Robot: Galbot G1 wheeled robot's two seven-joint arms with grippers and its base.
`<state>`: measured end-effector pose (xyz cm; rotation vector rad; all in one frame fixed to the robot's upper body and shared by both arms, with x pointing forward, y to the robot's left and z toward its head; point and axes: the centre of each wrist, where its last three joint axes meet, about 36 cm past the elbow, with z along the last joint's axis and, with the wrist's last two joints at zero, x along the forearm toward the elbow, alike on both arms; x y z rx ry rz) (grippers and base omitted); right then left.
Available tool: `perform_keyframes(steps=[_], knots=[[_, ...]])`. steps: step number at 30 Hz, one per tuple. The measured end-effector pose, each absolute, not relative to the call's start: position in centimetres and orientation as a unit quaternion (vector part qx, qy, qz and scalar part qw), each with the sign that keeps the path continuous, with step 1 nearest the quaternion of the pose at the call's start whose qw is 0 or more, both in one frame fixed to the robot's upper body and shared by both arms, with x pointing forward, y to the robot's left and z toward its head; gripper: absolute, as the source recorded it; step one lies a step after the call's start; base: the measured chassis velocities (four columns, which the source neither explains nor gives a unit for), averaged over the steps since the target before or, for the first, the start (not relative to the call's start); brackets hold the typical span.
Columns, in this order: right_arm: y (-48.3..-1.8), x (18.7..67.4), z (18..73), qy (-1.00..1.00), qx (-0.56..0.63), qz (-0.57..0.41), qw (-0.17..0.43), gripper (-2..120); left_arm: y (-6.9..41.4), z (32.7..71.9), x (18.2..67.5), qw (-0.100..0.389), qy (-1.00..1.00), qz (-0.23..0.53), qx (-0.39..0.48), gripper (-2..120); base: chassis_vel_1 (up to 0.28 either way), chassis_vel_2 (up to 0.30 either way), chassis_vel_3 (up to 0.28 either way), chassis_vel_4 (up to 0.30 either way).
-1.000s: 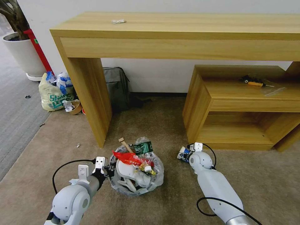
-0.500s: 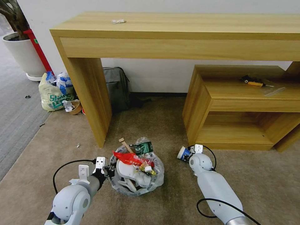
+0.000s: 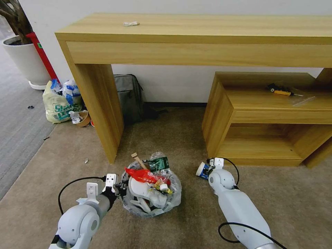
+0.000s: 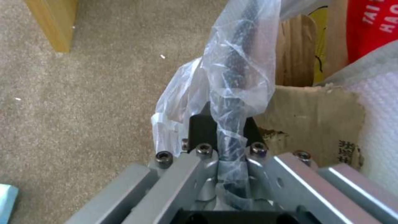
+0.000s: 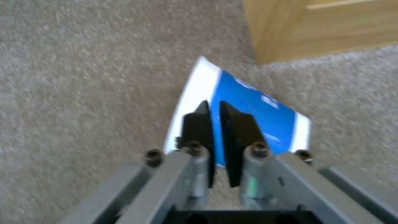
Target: Pick up the trash bin and place the garbage on the floor into it.
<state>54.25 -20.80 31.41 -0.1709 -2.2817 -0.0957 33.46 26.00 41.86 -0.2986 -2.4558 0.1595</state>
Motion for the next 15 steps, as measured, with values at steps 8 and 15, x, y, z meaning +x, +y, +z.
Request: perform_keyframes(steps=[8, 15], knots=[[-19.0, 57.3, 32.4, -0.894, -0.069, -0.035, 0.441, 40, 26.0, 41.7, 33.4, 0.327, -0.936, 0.06, -0.112, 0, 0.0, 0.0, 0.0, 0.0], [-17.8, 57.6, 32.7, -0.879, -0.077, -0.046, 0.468, 67, 26.1, 41.8, 33.3, 0.326, -0.937, 0.059, -0.112, 0, 0.0, 0.0, 0.0, 0.0]])
